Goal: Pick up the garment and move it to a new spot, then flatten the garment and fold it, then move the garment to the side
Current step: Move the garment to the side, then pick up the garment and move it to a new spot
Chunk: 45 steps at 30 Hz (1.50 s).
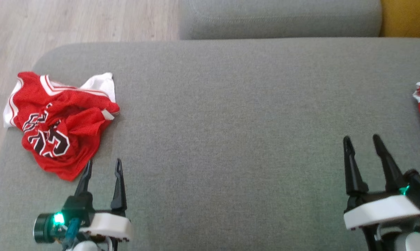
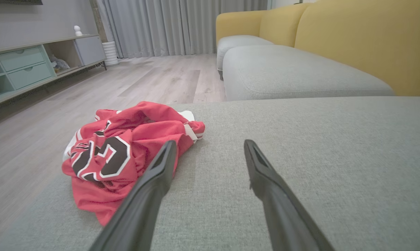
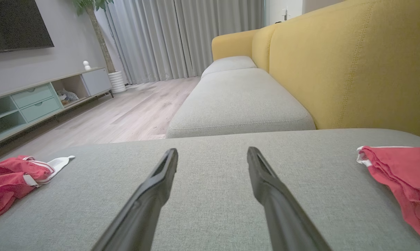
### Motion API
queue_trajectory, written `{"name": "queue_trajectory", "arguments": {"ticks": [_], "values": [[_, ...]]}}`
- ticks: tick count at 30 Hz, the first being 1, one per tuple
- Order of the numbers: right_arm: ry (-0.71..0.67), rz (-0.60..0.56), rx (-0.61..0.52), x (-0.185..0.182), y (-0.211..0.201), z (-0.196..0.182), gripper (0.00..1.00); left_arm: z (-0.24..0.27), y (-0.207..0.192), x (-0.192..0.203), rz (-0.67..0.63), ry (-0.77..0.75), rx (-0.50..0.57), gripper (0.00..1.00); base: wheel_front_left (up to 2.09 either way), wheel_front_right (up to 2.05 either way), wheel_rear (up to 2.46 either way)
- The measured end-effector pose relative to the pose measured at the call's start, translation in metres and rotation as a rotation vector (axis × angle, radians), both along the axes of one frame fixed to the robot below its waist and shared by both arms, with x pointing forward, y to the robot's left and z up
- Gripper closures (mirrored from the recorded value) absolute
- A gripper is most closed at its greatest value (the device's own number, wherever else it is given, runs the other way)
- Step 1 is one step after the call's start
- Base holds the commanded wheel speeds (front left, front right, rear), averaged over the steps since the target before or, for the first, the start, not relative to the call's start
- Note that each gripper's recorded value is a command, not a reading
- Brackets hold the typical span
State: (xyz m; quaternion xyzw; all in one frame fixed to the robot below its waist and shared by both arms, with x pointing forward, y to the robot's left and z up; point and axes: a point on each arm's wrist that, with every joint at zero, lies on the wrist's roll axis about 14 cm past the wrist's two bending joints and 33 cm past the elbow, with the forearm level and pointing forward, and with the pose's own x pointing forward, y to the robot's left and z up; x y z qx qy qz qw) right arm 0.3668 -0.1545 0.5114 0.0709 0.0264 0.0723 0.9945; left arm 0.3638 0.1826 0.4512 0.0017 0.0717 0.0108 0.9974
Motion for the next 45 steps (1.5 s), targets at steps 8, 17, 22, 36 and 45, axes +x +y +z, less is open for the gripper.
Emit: {"name": "queue_trajectory", "arguments": {"ticks": [8,17,22,36,45], "values": [[0.007,0.013,0.016,-0.009,0.005,-0.001,0.0,-0.003,-0.002,-0.008,-0.008,0.024,0.0,0.0,0.0,0.0,0.0],[0.01,0.024,0.016,-0.008,0.008,-0.001,0.0,0.001,0.001,-0.008,0.007,0.017,-0.005,0.0,0.0,0.0,0.0],[0.007,0.04,0.016,-0.004,0.013,0.0,0.0,0.002,0.003,-0.01,0.015,0.013,-0.005,0.0,0.0,0.0,0.0],[-0.01,0.306,-0.008,0.029,0.102,0.01,0.0,0.026,0.062,-0.019,0.235,-0.084,-0.025,0.0,0.0,0.0,0.0],[-0.027,0.524,0.0,0.035,0.178,0.016,0.0,0.023,0.118,-0.061,0.437,-0.078,0.003,0.0,0.0,0.0,0.0]]}}
